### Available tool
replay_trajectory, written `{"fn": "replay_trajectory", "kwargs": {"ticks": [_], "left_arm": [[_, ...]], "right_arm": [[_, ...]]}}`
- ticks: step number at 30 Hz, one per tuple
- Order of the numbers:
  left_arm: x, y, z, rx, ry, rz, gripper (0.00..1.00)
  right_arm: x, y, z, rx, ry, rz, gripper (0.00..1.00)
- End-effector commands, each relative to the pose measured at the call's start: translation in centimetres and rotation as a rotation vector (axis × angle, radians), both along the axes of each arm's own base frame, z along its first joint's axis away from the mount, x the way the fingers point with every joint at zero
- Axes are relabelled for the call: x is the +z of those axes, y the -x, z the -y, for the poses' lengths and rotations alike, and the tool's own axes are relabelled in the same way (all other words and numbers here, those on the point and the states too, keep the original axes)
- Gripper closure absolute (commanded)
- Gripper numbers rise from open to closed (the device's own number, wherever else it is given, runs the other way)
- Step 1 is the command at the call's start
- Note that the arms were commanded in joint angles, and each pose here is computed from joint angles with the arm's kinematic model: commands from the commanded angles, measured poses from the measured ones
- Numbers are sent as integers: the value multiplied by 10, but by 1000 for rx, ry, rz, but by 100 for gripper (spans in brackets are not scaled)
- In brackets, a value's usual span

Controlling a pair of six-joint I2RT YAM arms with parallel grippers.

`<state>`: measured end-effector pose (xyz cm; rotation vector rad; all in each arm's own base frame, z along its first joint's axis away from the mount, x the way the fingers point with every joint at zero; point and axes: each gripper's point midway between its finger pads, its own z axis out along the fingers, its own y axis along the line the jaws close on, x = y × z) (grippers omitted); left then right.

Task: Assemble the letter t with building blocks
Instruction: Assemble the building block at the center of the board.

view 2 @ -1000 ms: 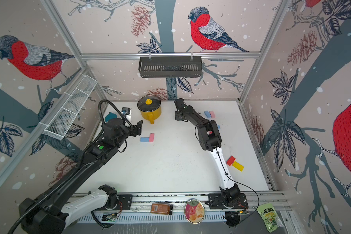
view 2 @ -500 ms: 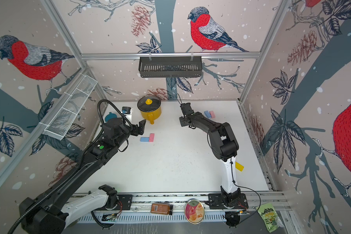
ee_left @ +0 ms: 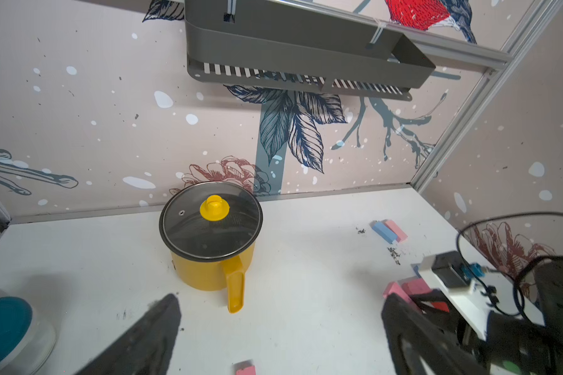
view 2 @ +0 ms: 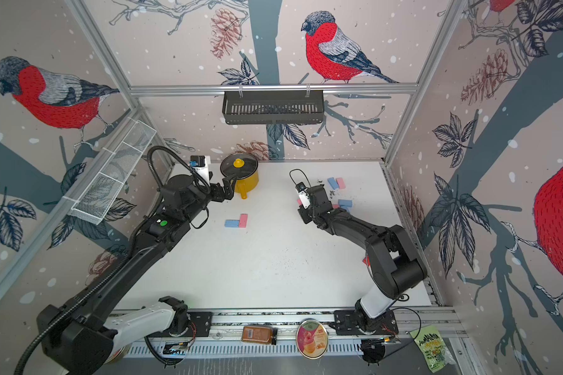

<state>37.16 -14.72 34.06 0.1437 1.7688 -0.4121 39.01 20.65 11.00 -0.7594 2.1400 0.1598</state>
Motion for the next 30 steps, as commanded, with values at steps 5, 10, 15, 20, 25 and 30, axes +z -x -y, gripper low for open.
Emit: {"fn": "replay_trajectory", "kwargs": {"ticks": [5,10,15,20,25,30], "left_arm": [[7,-15,-20,34,97,22,3],[-4,-2,-33,70,62,42,3],[-3,7,-40,88,43,61,3],[-2,12,-47,122,38,67,3],[0,16,-53,145,32,84,3],[2,18,-55,157,27,88,3]], "right_arm": [[20,11,-17,149,-6,113,98],[11,24,-26,238,42,95,98],[3,37,-42,343,69,76,98],[-8,58,-63,480,116,54,98],[-17,74,-83,599,140,49,98],[-26,77,-98,655,183,47,97]]}}
